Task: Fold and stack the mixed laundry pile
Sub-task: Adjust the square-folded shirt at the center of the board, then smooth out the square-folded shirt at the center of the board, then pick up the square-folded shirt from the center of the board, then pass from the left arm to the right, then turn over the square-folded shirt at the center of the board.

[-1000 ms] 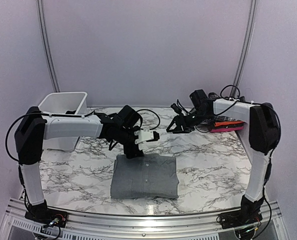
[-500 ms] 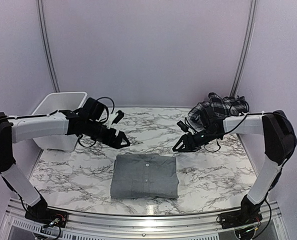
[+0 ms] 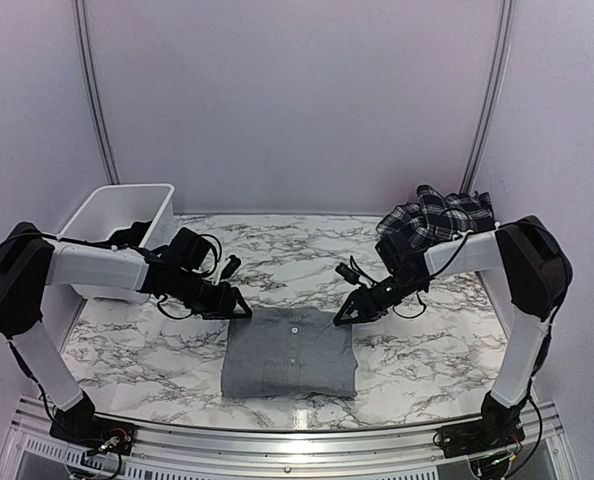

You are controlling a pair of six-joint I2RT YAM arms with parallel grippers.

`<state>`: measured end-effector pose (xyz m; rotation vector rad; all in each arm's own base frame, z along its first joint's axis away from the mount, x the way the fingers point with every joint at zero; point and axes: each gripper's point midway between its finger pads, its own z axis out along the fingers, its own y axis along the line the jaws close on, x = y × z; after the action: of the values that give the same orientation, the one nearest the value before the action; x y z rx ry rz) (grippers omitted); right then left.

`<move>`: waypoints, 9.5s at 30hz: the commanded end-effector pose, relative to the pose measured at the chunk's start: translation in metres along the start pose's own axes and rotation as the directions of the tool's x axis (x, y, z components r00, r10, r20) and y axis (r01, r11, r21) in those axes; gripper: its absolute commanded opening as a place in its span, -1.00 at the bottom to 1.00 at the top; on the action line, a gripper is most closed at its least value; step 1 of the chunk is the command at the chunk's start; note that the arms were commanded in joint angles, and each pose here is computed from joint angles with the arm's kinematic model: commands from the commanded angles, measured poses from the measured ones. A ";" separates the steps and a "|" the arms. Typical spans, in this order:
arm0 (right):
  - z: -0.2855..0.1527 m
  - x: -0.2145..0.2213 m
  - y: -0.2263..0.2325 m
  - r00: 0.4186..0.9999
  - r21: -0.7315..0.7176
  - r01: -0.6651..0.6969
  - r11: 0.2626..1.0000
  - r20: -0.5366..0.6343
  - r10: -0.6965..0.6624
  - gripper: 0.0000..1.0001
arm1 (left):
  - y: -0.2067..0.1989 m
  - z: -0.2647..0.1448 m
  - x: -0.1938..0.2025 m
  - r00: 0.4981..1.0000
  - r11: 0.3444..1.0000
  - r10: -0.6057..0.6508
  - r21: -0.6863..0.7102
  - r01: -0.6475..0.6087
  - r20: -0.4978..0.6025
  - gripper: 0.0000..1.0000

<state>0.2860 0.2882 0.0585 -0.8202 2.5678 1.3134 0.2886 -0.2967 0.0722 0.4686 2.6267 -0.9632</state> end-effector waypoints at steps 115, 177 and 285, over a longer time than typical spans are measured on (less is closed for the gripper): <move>0.050 -0.029 0.099 0.983 -0.356 -0.181 0.917 -0.074 0.166 0.51 | -0.084 0.009 -0.008 0.989 0.947 -0.141 0.297 0.122 0.043 0.62; -0.057 -0.152 0.003 0.933 -0.192 -0.092 0.977 0.326 0.152 0.29 | 0.038 -0.043 -0.112 0.946 0.929 0.260 -0.317 -0.191 0.192 0.48; -0.163 -0.125 -0.005 0.976 0.949 0.194 0.249 -0.161 -0.149 -1.00 | 0.009 -0.051 -0.137 0.941 0.969 -0.012 -0.227 0.094 0.339 0.98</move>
<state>0.4258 0.1753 0.2563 -0.5085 2.4169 -0.2670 0.4039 -0.3095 0.1451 0.2704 2.4091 -0.6770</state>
